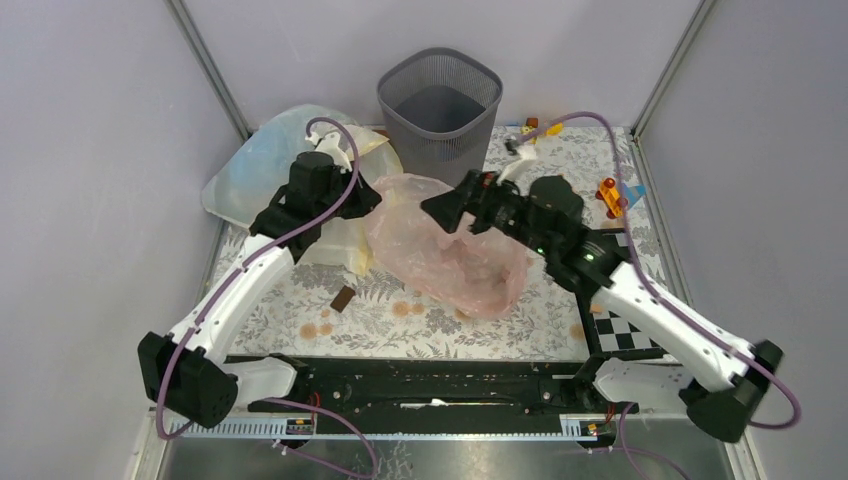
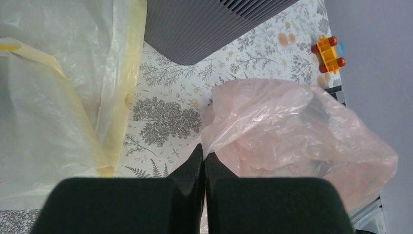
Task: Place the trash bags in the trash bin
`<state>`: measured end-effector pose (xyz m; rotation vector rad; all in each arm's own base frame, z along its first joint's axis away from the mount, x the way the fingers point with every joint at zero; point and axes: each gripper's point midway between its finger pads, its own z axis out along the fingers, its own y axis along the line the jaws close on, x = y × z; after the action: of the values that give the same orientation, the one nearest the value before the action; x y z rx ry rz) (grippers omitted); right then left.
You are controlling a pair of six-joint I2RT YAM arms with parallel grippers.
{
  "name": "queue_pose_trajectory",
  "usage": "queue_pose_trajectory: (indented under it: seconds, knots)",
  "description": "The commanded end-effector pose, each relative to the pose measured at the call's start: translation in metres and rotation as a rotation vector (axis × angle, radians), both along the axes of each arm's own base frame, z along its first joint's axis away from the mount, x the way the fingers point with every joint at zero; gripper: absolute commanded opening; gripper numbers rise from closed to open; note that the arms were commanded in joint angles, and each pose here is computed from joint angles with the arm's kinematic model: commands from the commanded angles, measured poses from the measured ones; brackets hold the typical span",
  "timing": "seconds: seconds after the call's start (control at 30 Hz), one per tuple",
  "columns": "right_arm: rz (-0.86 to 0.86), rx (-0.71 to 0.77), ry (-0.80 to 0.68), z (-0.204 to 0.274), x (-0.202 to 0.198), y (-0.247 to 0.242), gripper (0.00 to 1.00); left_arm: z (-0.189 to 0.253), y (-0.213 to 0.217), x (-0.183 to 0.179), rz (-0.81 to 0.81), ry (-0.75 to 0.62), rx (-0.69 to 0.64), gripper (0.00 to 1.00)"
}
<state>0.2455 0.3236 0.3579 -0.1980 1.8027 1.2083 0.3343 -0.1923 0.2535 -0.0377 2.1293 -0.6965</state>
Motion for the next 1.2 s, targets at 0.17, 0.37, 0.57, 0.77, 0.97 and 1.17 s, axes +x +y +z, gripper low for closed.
queue_pose_trajectory:
  seconds: [0.17,0.37,0.57,0.77,0.97,1.17]
  knots:
    - [-0.338,-0.344,0.005,-0.06,-0.013,-0.118,0.98,0.023,0.028,-0.005,0.069,-0.084,-0.003,0.0]
    - [-0.244,-0.416,0.07,-0.11,-0.042,-0.128,0.94,0.012,0.042,0.002,0.109,-0.066,0.004,0.0]
    - [-0.154,-0.472,0.125,-0.166,-0.058,-0.124,0.93,-0.008,0.051,0.025,0.156,-0.012,-0.052,0.0]
    - [-0.043,-0.405,0.145,-0.188,-0.063,-0.096,0.89,0.002,0.04,0.066,0.155,-0.011,-0.171,0.0]
    - [0.152,-0.232,0.143,-0.173,-0.068,-0.043,0.8,-0.001,0.033,0.096,0.145,0.0,-0.16,0.09]
    - [0.237,-0.13,0.16,-0.161,-0.068,-0.009,0.85,0.017,0.046,0.067,0.133,-0.053,-0.094,0.87]
